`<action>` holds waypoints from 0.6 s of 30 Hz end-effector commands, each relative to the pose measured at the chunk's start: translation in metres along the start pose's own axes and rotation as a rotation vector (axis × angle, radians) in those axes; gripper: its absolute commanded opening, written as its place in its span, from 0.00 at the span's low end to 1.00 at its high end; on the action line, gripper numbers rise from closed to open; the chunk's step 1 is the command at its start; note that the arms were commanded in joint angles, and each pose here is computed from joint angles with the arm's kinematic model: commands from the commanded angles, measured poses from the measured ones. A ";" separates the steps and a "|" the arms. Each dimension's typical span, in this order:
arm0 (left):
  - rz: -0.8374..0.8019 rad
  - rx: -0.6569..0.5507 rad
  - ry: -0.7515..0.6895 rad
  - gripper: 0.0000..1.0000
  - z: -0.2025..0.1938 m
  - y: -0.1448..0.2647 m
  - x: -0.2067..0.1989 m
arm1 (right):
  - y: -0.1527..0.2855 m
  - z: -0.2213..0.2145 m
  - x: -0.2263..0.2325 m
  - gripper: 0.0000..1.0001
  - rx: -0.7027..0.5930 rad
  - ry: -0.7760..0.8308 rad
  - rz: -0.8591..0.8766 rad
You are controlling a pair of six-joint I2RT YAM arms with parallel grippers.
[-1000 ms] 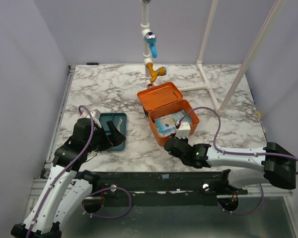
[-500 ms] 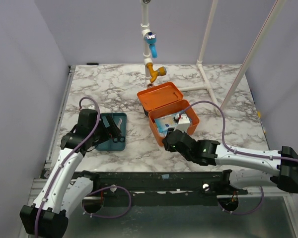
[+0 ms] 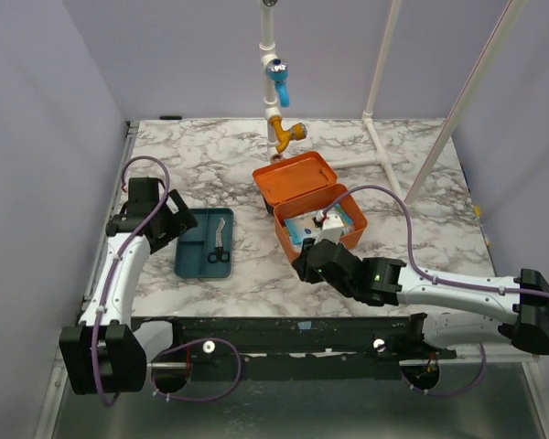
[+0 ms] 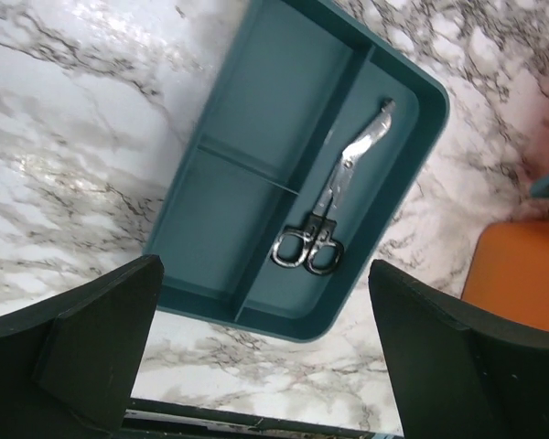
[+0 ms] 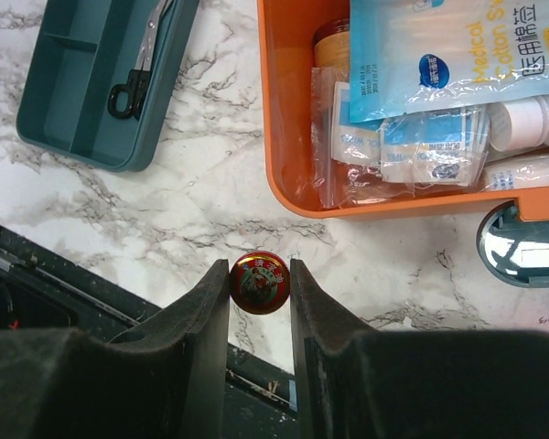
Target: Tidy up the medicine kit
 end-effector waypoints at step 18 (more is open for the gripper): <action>0.264 0.128 0.015 0.79 0.055 -0.079 0.007 | 0.016 -0.002 -0.002 0.18 0.000 0.000 0.067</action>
Point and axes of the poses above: each gripper's point midway between its finger pads, its own y axis back along the fingers, its own x axis along the line the jaws close on, z = x × y, the point moved 10 cm from there along y, back along the fingers, and after that the axes turned 12 degrees about y, right-handed, at the moved point
